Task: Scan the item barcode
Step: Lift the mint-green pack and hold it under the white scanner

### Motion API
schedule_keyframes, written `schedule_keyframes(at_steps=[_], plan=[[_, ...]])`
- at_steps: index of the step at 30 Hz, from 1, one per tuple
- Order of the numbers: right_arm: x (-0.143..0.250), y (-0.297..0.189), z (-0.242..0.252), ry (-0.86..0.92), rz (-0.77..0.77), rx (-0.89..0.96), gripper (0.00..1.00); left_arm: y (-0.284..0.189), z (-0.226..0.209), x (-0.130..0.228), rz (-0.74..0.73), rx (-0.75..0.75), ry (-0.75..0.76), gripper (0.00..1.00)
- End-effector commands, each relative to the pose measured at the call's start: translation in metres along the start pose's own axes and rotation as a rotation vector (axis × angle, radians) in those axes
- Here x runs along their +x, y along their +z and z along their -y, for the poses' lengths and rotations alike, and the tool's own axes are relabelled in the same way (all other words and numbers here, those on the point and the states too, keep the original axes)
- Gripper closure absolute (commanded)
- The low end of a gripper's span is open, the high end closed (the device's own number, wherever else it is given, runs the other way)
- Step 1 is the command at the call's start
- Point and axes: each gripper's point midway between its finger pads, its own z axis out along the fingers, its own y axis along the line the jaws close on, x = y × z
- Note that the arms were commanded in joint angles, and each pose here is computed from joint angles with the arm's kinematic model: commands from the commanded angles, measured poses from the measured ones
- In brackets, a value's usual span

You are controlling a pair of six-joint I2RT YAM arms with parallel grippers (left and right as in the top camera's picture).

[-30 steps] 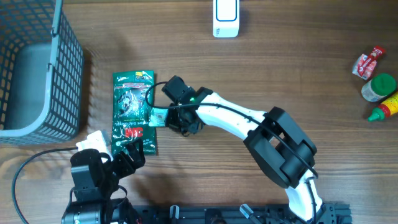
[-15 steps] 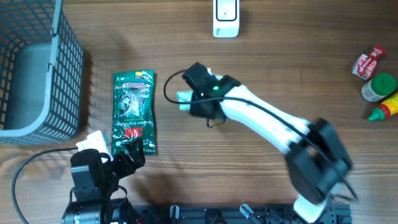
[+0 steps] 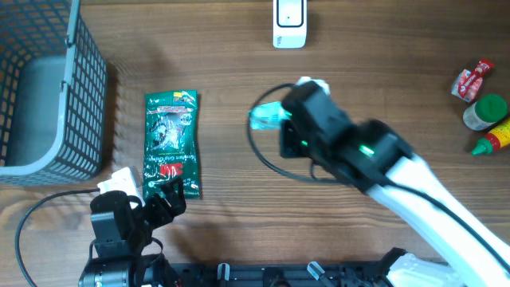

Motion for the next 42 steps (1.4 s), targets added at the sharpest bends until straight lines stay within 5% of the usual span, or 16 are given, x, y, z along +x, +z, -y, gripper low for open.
schedule_keyframes(at_steps=[1,13,21,27,32,42], plan=[[0.000,-0.040,0.005,0.082,0.064,-0.050,0.96,0.001,-0.003,0.000,0.007,-0.013,0.008,0.00],[0.032,-0.059,0.010,0.102,-0.056,-0.094,0.96,0.001,-0.003,0.000,0.007,-0.012,0.008,0.00],[-0.034,-0.030,0.050,0.183,0.258,0.236,0.96,0.001,-0.003,0.000,0.007,-0.012,0.008,0.00],[-0.036,0.028,0.059,0.141,0.216,0.416,0.96,0.001,-0.003,0.000,0.007,-0.012,0.008,0.00],[-0.038,0.096,0.066,-0.068,0.139,0.541,0.96,0.001,-0.003,0.000,0.007,-0.013,0.008,0.00],[-0.150,0.149,0.062,-0.305,0.459,0.562,0.96,0.001,-0.003,0.000,0.007,-0.013,0.008,0.00]])
